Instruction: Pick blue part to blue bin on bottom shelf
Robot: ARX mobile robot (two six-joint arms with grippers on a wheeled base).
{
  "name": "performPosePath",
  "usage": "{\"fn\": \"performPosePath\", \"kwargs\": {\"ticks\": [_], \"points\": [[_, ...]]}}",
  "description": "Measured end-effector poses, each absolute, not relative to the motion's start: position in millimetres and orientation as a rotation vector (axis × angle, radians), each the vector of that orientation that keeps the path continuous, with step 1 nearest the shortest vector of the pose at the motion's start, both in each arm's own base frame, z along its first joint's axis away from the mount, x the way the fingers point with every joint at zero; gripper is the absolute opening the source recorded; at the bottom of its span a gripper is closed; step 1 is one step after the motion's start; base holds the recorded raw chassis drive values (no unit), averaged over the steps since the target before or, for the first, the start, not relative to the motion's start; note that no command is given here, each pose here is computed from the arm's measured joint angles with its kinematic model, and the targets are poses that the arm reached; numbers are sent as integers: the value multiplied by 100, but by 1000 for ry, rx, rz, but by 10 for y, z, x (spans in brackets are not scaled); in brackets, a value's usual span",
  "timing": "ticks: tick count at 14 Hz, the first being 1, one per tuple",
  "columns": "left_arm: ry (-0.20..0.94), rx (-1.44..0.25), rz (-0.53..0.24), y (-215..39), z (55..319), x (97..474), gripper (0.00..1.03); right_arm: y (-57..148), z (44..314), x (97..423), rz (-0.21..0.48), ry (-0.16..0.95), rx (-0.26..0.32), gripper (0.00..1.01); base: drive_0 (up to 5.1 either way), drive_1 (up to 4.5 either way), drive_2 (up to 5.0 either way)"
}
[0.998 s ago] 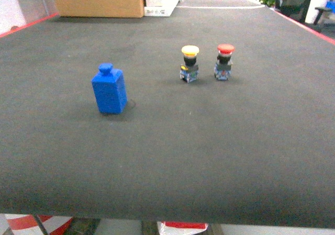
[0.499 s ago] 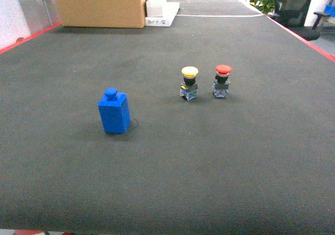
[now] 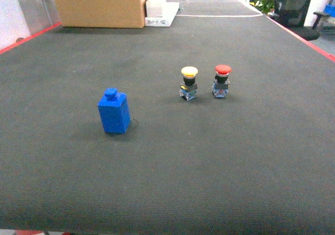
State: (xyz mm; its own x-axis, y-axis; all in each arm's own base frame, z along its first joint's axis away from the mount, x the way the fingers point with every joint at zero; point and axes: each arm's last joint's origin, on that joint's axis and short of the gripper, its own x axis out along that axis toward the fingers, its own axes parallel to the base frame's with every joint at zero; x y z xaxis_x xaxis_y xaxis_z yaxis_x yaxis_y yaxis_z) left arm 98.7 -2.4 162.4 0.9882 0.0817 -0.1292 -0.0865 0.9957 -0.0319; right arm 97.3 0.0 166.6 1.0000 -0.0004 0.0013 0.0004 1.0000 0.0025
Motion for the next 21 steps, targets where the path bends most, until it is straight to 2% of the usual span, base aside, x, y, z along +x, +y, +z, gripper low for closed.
{"fn": "performPosePath", "kwargs": {"ticks": [1,2,3,11,14,16,17,18,21], "points": [[185,-41,164,-35,1621,1020,98,0,1666,973,1,-2,2,98,0,0,0],[167,-51,214,-34,1640,1067,98,-1,1666,973,0,-1,2,98,0,0,0],[133,-63,199,-63,1712,1138,98,0,1666,973,0,-2,2,98,0,0,0],[79,-76,81,-235,1904,1469,98,0,1666,973,0,-2,2,98,0,0,0],[75,-85,-28,-526,1982,2021,98,0,1666,973,0,-1,2,98,0,0,0],[138,-60,-67,-717,1812,2361,98,0,1666,973,0,-2,2,98,0,0,0],[209,-24,-103,-882,1575,2606,98,0,1666,973,0,-1,2,98,0,0,0],[212,-12,-117,-949,1486,2765,98,0,1666,973,0,-1,2,98,0,0,0],[260,5,-126,-1041,1268,2948,98,0,1666,973,0,-1,2,98,0,0,0]]}}
